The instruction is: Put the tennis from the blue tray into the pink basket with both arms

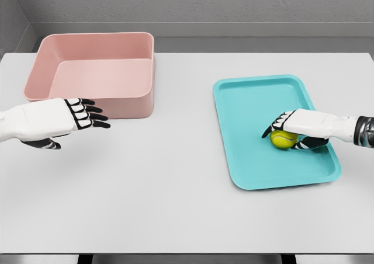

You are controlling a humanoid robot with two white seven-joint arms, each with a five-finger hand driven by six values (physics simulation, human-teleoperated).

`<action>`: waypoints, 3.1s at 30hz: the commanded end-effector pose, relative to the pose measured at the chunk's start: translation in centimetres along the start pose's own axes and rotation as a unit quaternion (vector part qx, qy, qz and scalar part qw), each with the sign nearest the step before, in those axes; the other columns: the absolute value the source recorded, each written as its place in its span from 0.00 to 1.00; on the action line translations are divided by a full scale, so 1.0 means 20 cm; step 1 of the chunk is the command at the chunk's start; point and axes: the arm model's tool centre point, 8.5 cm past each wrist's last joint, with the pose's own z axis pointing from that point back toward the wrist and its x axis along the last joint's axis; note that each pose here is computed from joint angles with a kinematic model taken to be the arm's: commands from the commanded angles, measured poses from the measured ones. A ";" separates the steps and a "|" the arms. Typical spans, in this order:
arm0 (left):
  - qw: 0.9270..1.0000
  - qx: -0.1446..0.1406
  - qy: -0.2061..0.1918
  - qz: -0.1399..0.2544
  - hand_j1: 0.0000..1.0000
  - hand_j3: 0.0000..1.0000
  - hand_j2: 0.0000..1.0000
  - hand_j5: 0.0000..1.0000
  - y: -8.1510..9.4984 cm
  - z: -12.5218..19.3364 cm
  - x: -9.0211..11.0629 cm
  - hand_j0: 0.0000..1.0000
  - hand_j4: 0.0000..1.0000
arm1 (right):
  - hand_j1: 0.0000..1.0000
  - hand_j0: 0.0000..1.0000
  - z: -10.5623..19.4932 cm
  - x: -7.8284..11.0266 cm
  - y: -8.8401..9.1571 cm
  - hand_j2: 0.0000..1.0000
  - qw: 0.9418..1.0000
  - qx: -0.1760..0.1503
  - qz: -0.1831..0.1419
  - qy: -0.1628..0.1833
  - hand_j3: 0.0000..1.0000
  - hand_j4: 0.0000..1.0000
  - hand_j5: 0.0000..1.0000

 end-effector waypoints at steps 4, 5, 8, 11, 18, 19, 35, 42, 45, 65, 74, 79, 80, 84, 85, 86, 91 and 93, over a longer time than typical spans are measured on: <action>1.000 0.003 0.000 0.003 1.00 1.00 1.00 1.00 0.00 0.00 0.00 1.00 1.00 | 0.64 0.64 0.00 0.00 0.00 0.64 1.000 0.001 -0.001 0.000 0.64 0.64 0.64; 1.000 0.003 0.000 0.003 1.00 1.00 1.00 1.00 0.00 0.00 0.00 1.00 1.00 | 0.63 0.63 0.00 0.00 0.00 0.63 1.000 0.001 -0.001 0.000 0.63 0.63 0.63; 1.000 0.001 0.000 0.004 1.00 1.00 1.00 1.00 0.00 0.00 0.00 1.00 1.00 | 0.59 0.59 0.00 0.00 0.00 0.59 1.000 0.001 -0.001 -0.001 0.59 0.59 0.59; 1.000 0.000 0.000 0.003 1.00 1.00 1.00 1.00 0.00 0.00 0.00 1.00 1.00 | 0.59 0.59 -0.01 0.00 0.01 0.59 1.000 0.000 -0.001 -0.001 0.59 0.59 0.59; 1.000 0.000 0.000 0.003 1.00 1.00 1.00 1.00 0.00 0.00 0.00 1.00 1.00 | 0.59 0.59 0.00 0.00 -0.02 0.59 1.000 -0.005 0.002 -0.002 0.59 0.59 0.59; 1.000 0.002 0.000 0.003 1.00 1.00 1.00 1.00 0.00 0.00 0.00 1.00 1.00 | 0.59 0.59 0.00 0.00 -0.02 0.59 1.000 -0.006 0.002 -0.001 0.59 0.59 0.59; 1.000 0.004 -0.010 0.011 1.00 1.00 1.00 1.00 -0.02 -0.03 0.02 1.00 1.00 | 0.56 0.56 -0.04 0.17 -0.20 0.56 0.997 -0.036 0.044 -0.050 0.56 0.56 0.56; 1.000 0.011 -0.017 0.014 1.00 1.00 1.00 1.00 -0.03 -0.06 0.04 1.00 1.00 | 0.54 0.54 -0.07 0.28 -0.23 0.54 0.994 -0.042 0.058 -0.082 0.54 0.54 0.54; 1.000 0.011 -0.017 0.014 1.00 1.00 1.00 1.00 -0.03 -0.06 0.04 1.00 1.00 | 0.54 0.54 -0.09 0.32 -0.24 0.54 0.992 -0.045 0.063 -0.095 0.54 0.54 0.54; 0.998 0.038 -0.035 0.019 1.00 1.00 1.00 1.00 0.00 -0.16 0.07 1.00 1.00 | 0.54 0.54 -0.31 0.51 -0.38 0.54 0.980 -0.082 0.078 -0.164 0.54 0.54 0.54; 0.998 0.038 -0.035 0.019 1.00 1.00 1.00 1.00 0.00 -0.16 0.07 1.00 1.00 | 0.54 0.54 -0.43 0.61 -0.42 0.54 0.974 -0.075 0.086 -0.196 0.54 0.54 0.54; 0.998 0.039 -0.036 0.019 1.00 1.00 1.00 1.00 0.00 -0.16 0.07 1.00 1.00 | 0.54 0.54 -0.52 0.70 -0.42 0.54 0.968 -0.065 0.091 -0.225 0.54 0.54 0.54; 0.998 0.039 -0.036 0.019 1.00 1.00 1.00 1.00 0.00 -0.16 0.07 1.00 1.00 | 0.54 0.54 -0.55 0.73 -0.42 0.54 0.966 -0.062 0.091 -0.234 0.54 0.54 0.54; 0.998 0.040 -0.036 0.019 1.00 1.00 1.00 1.00 0.00 -0.16 0.07 1.00 1.00 | 0.54 0.54 -0.61 0.79 -0.42 0.54 0.962 -0.054 0.095 -0.252 0.54 0.54 0.54; 0.998 0.040 -0.036 0.019 1.00 1.00 1.00 1.00 0.00 -0.16 0.07 1.00 1.00 | 0.54 0.54 -0.62 0.80 -0.40 0.54 0.961 -0.049 0.095 -0.255 0.54 0.54 0.54; 0.998 0.040 -0.036 0.019 1.00 1.00 1.00 1.00 0.00 -0.16 0.07 1.00 1.00 | 0.54 0.54 -0.63 0.82 -0.42 0.54 0.960 -0.051 0.098 -0.259 0.54 0.54 0.54; 0.998 0.040 -0.036 0.019 1.00 1.00 1.00 1.00 0.00 -0.16 0.07 1.00 1.00 | 0.54 0.54 -0.65 0.84 -0.42 0.54 0.958 -0.049 0.101 -0.265 0.54 0.54 0.54; 0.998 0.040 -0.036 0.019 1.00 1.00 1.00 1.00 0.00 -0.16 0.07 1.00 1.00 | 0.54 0.54 -0.66 0.86 -0.43 0.54 0.956 -0.050 0.101 -0.270 0.54 0.54 0.54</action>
